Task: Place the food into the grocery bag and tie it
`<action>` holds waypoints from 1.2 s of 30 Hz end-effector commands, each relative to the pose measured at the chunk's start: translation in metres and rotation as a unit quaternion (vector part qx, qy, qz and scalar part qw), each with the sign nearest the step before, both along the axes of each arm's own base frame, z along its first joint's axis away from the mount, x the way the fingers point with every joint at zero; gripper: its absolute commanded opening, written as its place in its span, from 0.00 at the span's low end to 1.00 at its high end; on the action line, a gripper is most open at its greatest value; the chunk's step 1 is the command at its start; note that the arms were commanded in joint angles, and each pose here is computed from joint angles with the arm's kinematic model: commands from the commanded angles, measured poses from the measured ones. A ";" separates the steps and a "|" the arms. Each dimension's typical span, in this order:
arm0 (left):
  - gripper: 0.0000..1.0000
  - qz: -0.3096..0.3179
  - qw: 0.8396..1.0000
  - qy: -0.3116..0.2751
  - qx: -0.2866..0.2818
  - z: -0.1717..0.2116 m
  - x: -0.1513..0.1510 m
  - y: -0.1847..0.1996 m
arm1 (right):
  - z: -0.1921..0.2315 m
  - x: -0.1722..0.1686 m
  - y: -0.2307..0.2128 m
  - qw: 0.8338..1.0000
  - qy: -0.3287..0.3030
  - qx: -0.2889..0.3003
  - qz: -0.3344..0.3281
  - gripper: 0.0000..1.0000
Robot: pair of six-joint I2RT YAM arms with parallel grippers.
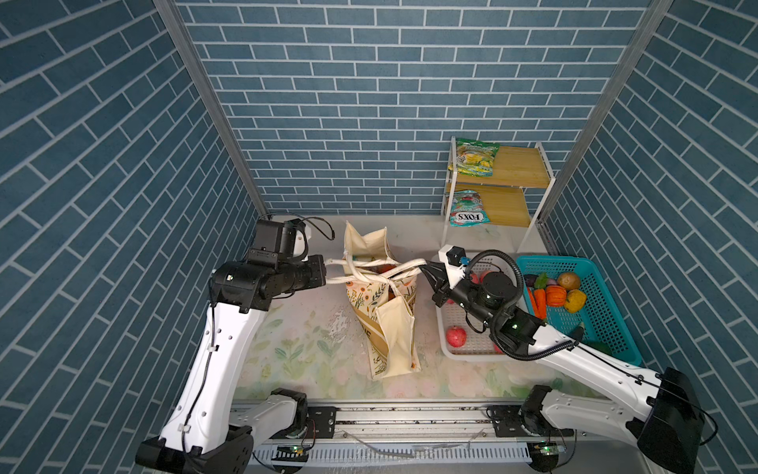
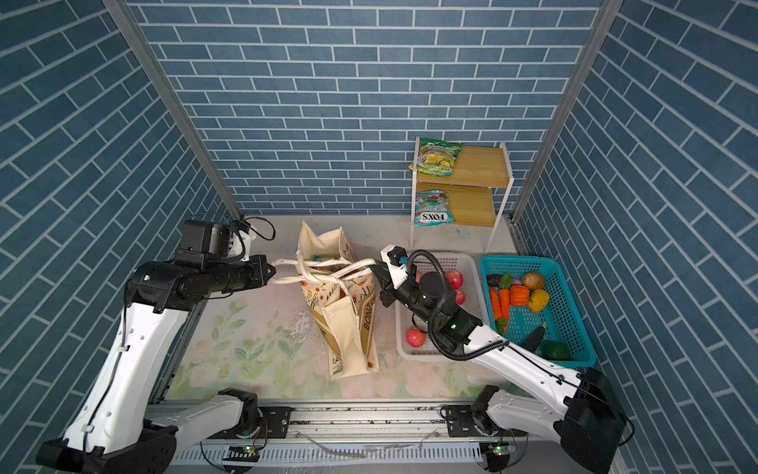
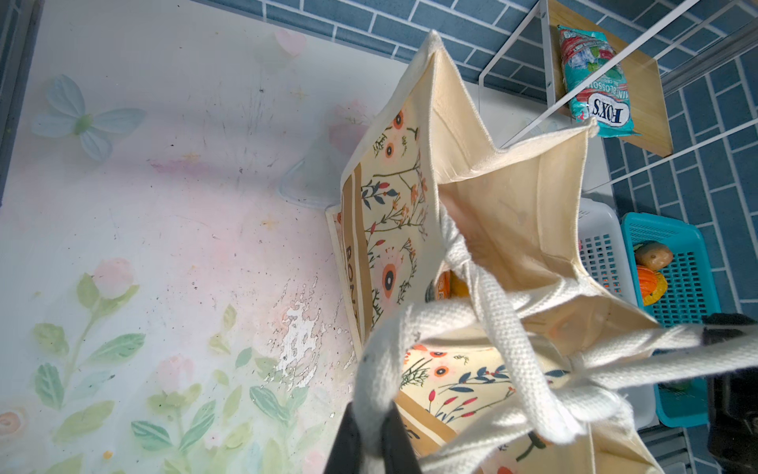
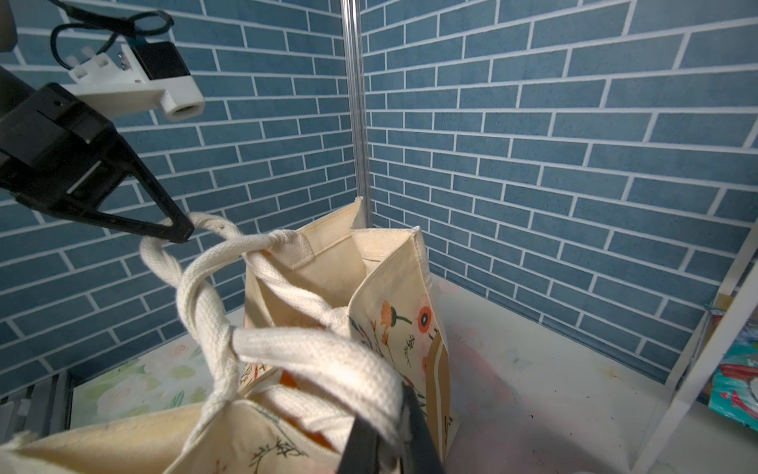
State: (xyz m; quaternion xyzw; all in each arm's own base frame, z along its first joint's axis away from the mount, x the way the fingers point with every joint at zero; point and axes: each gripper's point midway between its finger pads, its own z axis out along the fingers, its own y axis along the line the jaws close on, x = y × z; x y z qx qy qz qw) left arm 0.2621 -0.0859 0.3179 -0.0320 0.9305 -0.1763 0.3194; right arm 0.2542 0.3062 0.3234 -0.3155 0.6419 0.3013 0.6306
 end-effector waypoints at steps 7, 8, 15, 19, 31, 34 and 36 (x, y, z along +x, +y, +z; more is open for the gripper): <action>0.00 -0.027 1.000 -0.015 -0.007 0.000 -0.004 -0.002 | -0.025 -0.004 -0.001 0.982 -0.050 -0.174 0.047 0.27; 0.00 -0.029 0.999 -0.015 -0.009 0.000 -0.004 -0.003 | -0.024 -0.004 -0.001 0.981 -0.055 -0.180 0.048 0.29; 0.00 -0.040 0.999 -0.016 -0.019 0.000 -0.004 -0.009 | -0.017 -0.003 0.004 0.964 -0.093 -0.238 0.070 0.45; 0.00 -0.045 0.999 -0.018 -0.022 0.001 -0.005 -0.011 | -0.008 -0.001 0.009 0.957 -0.108 -0.256 0.083 0.47; 0.00 -0.051 0.998 -0.023 -0.023 0.004 -0.005 -0.014 | -0.005 -0.005 0.028 0.935 -0.107 -0.309 0.139 0.47; 0.00 -0.052 0.998 -0.024 -0.024 0.005 -0.005 -0.015 | -0.006 -0.005 0.034 0.928 -0.110 -0.323 0.147 0.46; 0.00 -0.054 0.998 -0.024 -0.025 0.005 -0.004 -0.017 | -0.009 -0.003 0.037 0.923 -0.110 -0.337 0.150 0.45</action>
